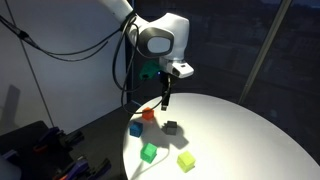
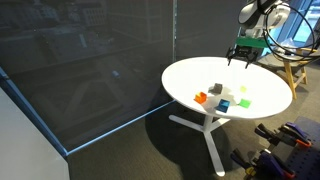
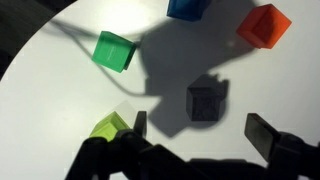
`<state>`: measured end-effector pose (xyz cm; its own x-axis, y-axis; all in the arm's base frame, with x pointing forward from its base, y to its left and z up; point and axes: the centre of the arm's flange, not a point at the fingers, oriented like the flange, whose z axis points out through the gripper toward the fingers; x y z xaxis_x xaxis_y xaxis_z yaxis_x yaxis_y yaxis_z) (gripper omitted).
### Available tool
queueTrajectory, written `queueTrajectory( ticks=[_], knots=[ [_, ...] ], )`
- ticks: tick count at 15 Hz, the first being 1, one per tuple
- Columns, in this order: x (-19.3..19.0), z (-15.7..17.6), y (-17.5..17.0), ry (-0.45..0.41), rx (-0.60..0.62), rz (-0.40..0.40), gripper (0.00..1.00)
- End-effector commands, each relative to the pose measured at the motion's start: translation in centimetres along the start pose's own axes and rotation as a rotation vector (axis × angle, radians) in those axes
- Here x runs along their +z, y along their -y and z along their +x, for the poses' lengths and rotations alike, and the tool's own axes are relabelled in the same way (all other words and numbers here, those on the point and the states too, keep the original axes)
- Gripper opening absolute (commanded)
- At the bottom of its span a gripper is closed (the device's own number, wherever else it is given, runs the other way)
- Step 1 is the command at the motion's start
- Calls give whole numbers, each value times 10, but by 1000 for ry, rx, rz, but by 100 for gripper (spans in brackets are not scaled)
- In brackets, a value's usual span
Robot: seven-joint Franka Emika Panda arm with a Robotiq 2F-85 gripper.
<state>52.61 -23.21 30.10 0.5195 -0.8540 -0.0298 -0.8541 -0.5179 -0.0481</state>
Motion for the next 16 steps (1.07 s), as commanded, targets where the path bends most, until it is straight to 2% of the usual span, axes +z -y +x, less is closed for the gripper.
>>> queueTrajectory(
  ticks=[1,16],
  knots=[
    [7,16,1,-8,4,11,100],
    [59,25,10,-65,-20,-12,100]
  ],
)
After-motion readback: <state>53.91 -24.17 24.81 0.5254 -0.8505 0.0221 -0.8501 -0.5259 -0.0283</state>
